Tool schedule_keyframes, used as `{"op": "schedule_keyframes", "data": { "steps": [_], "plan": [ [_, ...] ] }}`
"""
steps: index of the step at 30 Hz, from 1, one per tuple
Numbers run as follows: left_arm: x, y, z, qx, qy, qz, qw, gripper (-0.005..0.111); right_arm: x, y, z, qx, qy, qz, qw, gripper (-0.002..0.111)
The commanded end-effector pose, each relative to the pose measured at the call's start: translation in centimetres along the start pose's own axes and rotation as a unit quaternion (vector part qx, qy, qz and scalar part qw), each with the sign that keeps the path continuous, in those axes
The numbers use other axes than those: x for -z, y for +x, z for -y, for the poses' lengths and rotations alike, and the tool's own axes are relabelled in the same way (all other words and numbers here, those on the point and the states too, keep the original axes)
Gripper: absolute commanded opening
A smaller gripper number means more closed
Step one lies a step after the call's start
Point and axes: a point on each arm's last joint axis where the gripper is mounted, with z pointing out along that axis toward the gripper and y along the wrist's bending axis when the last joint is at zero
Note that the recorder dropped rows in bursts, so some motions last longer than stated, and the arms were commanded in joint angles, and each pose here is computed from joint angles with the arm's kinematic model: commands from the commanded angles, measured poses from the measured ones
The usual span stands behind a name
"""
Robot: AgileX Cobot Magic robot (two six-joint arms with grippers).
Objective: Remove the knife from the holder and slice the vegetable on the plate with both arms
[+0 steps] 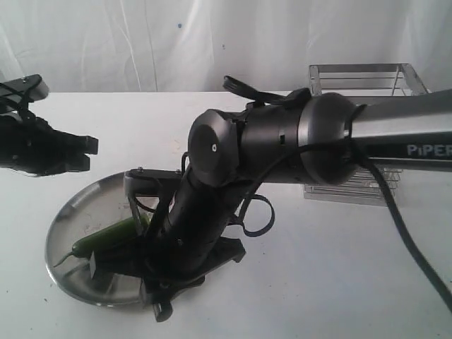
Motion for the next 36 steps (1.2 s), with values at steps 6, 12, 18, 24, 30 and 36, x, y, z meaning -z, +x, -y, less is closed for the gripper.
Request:
{"op": "schedule_keyframes", "data": {
  "steps": [6,12,18,24,30,36],
  "plan": [
    [-1.5,-0.2,2.9,0.011,0.164,0.033,0.986,0.000,-1.6,-0.6,0.7,-0.015,0.024,-0.003,1.000,0.000],
    [-1.5,-0.3,3.4,0.019,0.199,0.039,0.979,0.000,-1.4,-1.5,0.1,-0.010,0.016,0.018,1.000,0.000],
    [-3.0,0.5,3.1,0.021,0.209,0.016,0.978,0.000,-2.0,-2.1,0.2,-0.007,0.027,0.014,0.999,0.000],
    [-4.1,1.0,2.7,0.023,0.210,0.001,0.977,0.000,-2.5,-2.1,0.5,-0.006,0.041,0.004,0.999,0.000],
    [-4.7,1.3,2.5,0.019,0.212,0.002,0.977,0.000,-3.1,-2.0,1.1,-0.008,0.060,-0.007,0.998,0.000],
    [-5.6,1.8,2.1,0.033,0.211,-0.010,0.977,0.000,-3.3,-2.1,1.1,-0.009,0.058,-0.006,0.998,0.000]
  ]
}}
